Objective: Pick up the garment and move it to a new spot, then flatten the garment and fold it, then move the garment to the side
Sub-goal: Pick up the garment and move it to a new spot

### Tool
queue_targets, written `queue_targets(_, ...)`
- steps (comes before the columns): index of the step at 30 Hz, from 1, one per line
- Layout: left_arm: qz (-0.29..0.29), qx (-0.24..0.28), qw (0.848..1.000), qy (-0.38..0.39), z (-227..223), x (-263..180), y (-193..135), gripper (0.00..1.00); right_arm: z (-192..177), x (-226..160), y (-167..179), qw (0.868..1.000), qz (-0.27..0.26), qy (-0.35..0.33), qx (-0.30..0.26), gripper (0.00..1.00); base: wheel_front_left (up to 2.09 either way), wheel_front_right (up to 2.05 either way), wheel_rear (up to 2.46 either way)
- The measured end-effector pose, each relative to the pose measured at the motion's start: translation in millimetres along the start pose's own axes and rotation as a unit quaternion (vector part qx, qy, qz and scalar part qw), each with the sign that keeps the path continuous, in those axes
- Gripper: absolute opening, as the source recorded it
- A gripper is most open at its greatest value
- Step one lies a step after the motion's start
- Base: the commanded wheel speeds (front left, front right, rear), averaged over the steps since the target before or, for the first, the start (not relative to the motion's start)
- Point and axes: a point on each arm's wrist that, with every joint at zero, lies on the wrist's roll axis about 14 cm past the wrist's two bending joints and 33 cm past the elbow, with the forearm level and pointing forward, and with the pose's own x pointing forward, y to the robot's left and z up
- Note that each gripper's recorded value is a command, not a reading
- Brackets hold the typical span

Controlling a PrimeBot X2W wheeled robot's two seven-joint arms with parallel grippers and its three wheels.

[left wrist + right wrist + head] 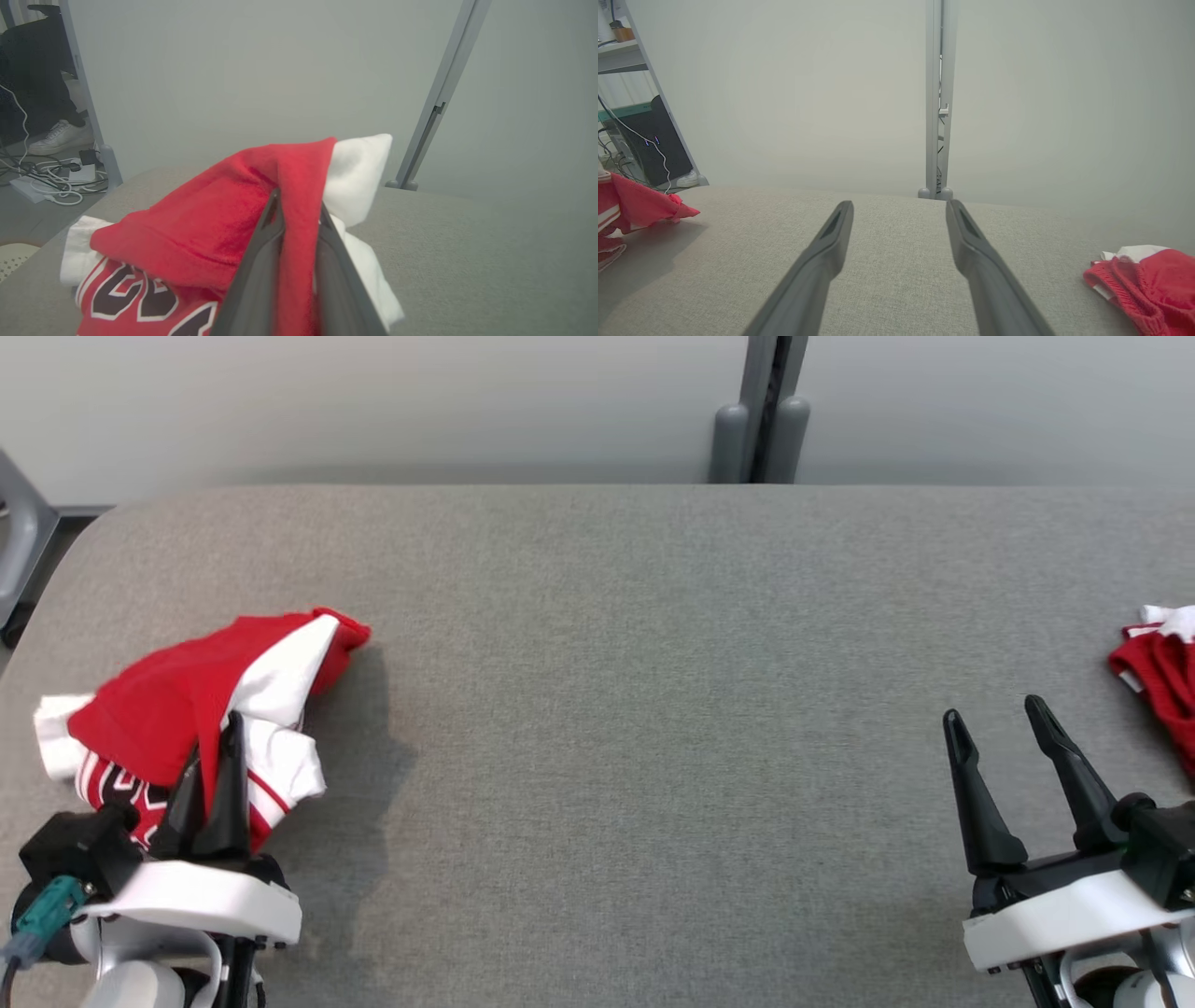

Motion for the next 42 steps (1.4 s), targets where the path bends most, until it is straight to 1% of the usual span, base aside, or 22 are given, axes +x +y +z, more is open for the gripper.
queue_targets(4, -0.023, 0.0, 1.0, -0.018, 14.3, -3.8, -21.1, 0.0, 11.2, -9.4, -7.8, 1.0, -0.015, -0.012, -0.003, 1.0, 0.0, 0.0, 0.0)
queue_targets(9, -0.068, 0.008, 0.997, -0.033, 25.4, 0.9, -53.9, 0.0, 18.0, -17.1, -13.8, 0.999, -0.027, -0.02, -0.004, 1.0, 0.0, 0.0, 0.0)
queue_targets(11, -0.089, -0.006, 0.995, -0.039, 28.0, 5.0, -71.7, 0.0, 18.5, -19.6, -17.3, 0.999, -0.035, -0.021, -0.001, 1.0, 0.0, 0.0, 0.0)
queue_targets(15, -0.15, -0.013, 0.988, -0.035, 25.2, 19.2, -112.8, 0.0, 18.7, -25.1, -33.5, 0.998, -0.063, -0.024, 0.001, 1.0, 0.0, 0.0, 0.0)
queue_targets(20, -0.245, -0.029, 0.969, -0.009, 7.2, 29.9, -179.2, 0.0, 15.5, -34.2, -54.0, 0.995, -0.098, -0.022, -0.001, 1.0, 0.0, 0.0, 0.0)
queue_targets(22, -0.283, -0.033, 0.959, 0.007, -3.6, 31.3, -205.9, 0.0, 13.3, -38.8, -62.0, 0.993, -0.113, -0.021, -0.001, 1.0, 0.0, 0.0, 0.0)
queue_targets(26, -0.354, -0.046, 0.933, 0.055, -34.7, 22.3, -255.3, 0.0, 7.0, -48.9, -78.0, 0.99, -0.142, -0.015, 0.0, 1.0, 0.0, 0.0, 0.0)
queue_targets(28, -0.373, -0.047, 0.923, 0.079, -51.2, 19.7, -269.5, 0.0, 3.1, -54.9, -84.9, 0.988, -0.156, -0.011, 0.001, 1.0, 0.0, 0.0, 0.0)
queue_targets(29, -0.373, -0.047, 0.923, 0.079, -51.2, 19.7, -269.5, 0.0, 3.1, -54.9, -84.9, 0.988, -0.156, -0.011, 0.001, 1.0, 0.0, 0.0, 0.0)
queue_targets(34, -0.42, -0.054, 0.895, 0.141, -90.4, 3.6, -300.1, 0.0, -2.8, -62.1, -98.3, 0.984, -0.18, -0.002, -0.004, 1.0, 0.0, 0.0, 0.0)
queue_targets(36, -0.432, -0.05, 0.886, 0.163, -103.8, -2.7, -306.2, 0.0, -3.6, -62.7, -101.1, 0.983, -0.184, -0.003, -0.005, 1.0, 0.0, 0.0, 0.0)
queue_targets(38, -0.435, -0.055, 0.882, 0.171, -106.8, -3.7, -309.3, 0.0, -5.3, -64.0, -102.2, 0.982, -0.187, -0.001, -0.004, 1.0, 0.0, 0.0, 0.0)
queue_targets(39, -0.436, -0.069, 0.881, 0.172, -105.1, -6.7, -311.4, 0.0, -4.3, -64.1, -101.7, 0.982, -0.186, -0.005, -0.001, 1.0, 0.0, 0.0, 0.0)
queue_targets(40, -0.436, -0.069, 0.881, 0.172, -105.1, -6.7, -311.4, 0.36, -4.3, -64.1, -101.7, 0.982, -0.186, -0.005, -0.001, 1.0, 0.0, 0.0, 0.0)
queue_targets(41, -0.435, -0.072, 0.881, 0.169, -103.0, -6.8, -311.0, 1.0, -4.5, -64.3, -101.3, 0.982, -0.186, -0.007, 0.003, 1.0, 0.0, 0.0, 0.0)
queue_targets(42, -0.433, -0.072, 0.883, 0.165, -100.9, -6.3, -309.6, 1.0, -4.6, -64.1, -100.3, 0.983, -0.185, -0.007, 0.004, 1.0, 0.0, 0.0, 0.0)
